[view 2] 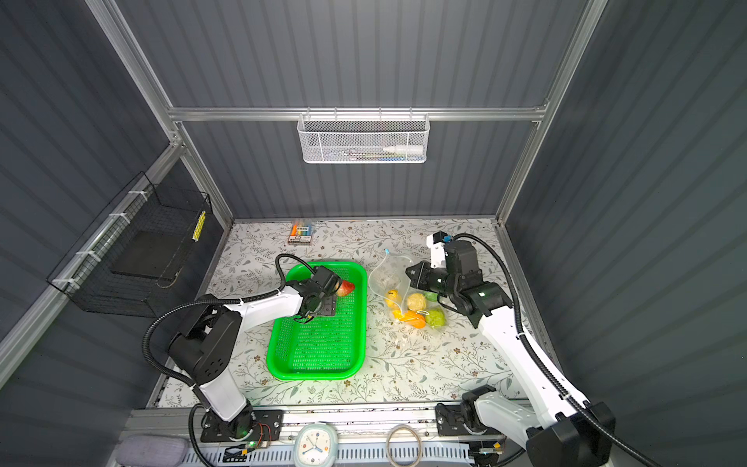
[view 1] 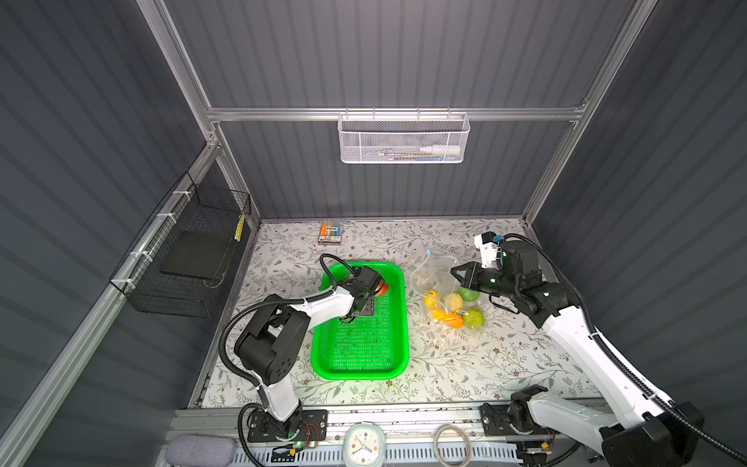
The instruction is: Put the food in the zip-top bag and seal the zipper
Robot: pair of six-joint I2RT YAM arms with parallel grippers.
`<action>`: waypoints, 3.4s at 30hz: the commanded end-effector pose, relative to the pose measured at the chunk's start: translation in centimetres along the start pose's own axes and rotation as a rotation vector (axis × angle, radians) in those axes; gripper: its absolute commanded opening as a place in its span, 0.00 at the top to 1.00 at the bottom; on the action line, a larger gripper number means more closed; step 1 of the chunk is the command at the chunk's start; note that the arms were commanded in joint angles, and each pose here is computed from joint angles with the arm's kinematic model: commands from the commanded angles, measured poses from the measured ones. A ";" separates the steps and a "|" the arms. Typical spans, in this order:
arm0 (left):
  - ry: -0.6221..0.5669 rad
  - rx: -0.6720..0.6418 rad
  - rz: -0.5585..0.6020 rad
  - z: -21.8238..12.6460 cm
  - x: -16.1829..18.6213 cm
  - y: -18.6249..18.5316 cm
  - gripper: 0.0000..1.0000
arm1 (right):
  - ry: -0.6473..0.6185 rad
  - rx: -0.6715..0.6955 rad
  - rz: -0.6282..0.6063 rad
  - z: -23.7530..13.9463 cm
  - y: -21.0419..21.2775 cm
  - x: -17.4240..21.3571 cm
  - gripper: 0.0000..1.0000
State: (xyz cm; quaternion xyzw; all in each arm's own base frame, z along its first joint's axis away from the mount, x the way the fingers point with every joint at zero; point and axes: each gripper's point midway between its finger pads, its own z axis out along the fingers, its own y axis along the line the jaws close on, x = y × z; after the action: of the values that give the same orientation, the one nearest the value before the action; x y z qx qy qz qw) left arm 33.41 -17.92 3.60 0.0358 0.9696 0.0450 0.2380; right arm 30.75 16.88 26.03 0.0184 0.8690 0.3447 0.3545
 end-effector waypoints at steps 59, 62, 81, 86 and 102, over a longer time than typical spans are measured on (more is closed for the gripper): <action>-0.408 0.996 0.023 -26.6 -12.2 -14.6 0.48 | -0.007 0.074 -0.017 1.0 -1.7 -0.1 1.00; -0.398 1.043 0.062 -27.7 -11.3 -16.4 0.48 | -0.005 0.077 -0.011 1.2 -1.9 0.1 1.00; -0.290 1.042 0.058 -20.6 -10.5 -21.6 0.48 | -0.029 -0.089 0.030 0.6 1.3 -0.4 1.00; -0.232 0.995 0.019 -17.9 -10.0 -22.0 0.46 | -0.023 -0.163 0.064 0.4 2.1 0.6 1.00; -0.172 1.004 0.019 -18.2 -10.3 -22.9 0.18 | -0.020 -0.165 0.038 0.7 2.3 0.6 1.00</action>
State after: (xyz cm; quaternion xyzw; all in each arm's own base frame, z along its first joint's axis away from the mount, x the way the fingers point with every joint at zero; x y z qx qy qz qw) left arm 33.20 -42.86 21.47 0.1534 0.8475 -0.4250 0.2787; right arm 30.17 19.10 26.33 0.0183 0.8349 0.4240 0.3505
